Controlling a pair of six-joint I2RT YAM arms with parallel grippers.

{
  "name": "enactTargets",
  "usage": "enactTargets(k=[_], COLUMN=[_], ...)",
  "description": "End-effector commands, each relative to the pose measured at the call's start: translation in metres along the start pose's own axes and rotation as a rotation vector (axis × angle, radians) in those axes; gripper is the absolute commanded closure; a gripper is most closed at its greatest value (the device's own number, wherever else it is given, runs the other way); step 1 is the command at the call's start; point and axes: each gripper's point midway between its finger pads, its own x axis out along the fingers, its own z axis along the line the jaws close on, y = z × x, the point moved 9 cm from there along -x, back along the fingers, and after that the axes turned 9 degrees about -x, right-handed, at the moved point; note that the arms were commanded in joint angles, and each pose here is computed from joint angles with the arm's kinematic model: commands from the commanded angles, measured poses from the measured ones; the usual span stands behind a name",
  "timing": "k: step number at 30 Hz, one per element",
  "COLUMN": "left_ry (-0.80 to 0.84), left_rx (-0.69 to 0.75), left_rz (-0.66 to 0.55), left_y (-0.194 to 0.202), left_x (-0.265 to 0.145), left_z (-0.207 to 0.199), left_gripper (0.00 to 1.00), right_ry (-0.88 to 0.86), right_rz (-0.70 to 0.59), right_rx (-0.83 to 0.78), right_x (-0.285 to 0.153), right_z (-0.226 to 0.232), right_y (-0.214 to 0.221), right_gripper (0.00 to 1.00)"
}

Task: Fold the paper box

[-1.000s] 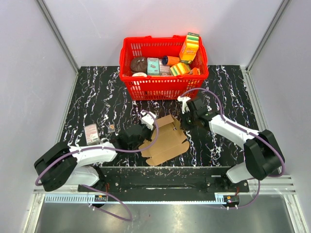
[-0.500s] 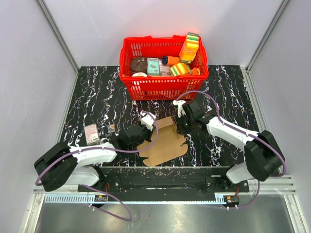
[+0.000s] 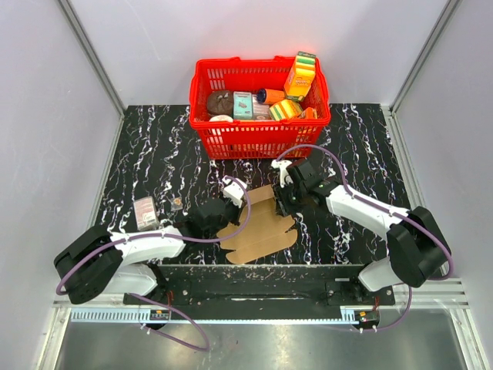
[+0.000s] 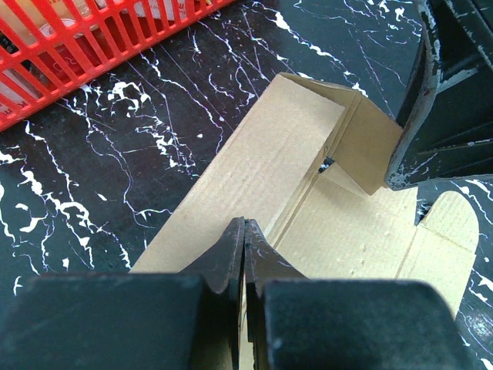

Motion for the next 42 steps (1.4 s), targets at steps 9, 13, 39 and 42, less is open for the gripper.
enactTargets(k=[9, 13, 39, 42], left_ry=[-0.014, -0.012, -0.020, -0.021], left_rx=[-0.016, -0.015, -0.013, -0.012], left_rz=[-0.014, -0.010, -0.009, -0.008], left_y=[-0.001, 0.000, 0.000, 0.000], left_x=[0.003, 0.004, 0.004, 0.004], left_z=[0.001, 0.001, 0.001, 0.001], left_gripper=[1.00, 1.00, 1.00, 1.00], right_ry=[-0.121, -0.148, 0.233, 0.303], right_rz=[-0.103, -0.141, -0.267, -0.200], right_rx=[-0.025, -0.039, 0.001, 0.039], right_x=[0.006, 0.010, -0.039, -0.034], right_z=[0.012, 0.013, -0.013, -0.021], right_y=[-0.024, -0.029, -0.019, -0.016], right_gripper=[0.57, 0.56, 0.37, 0.37])
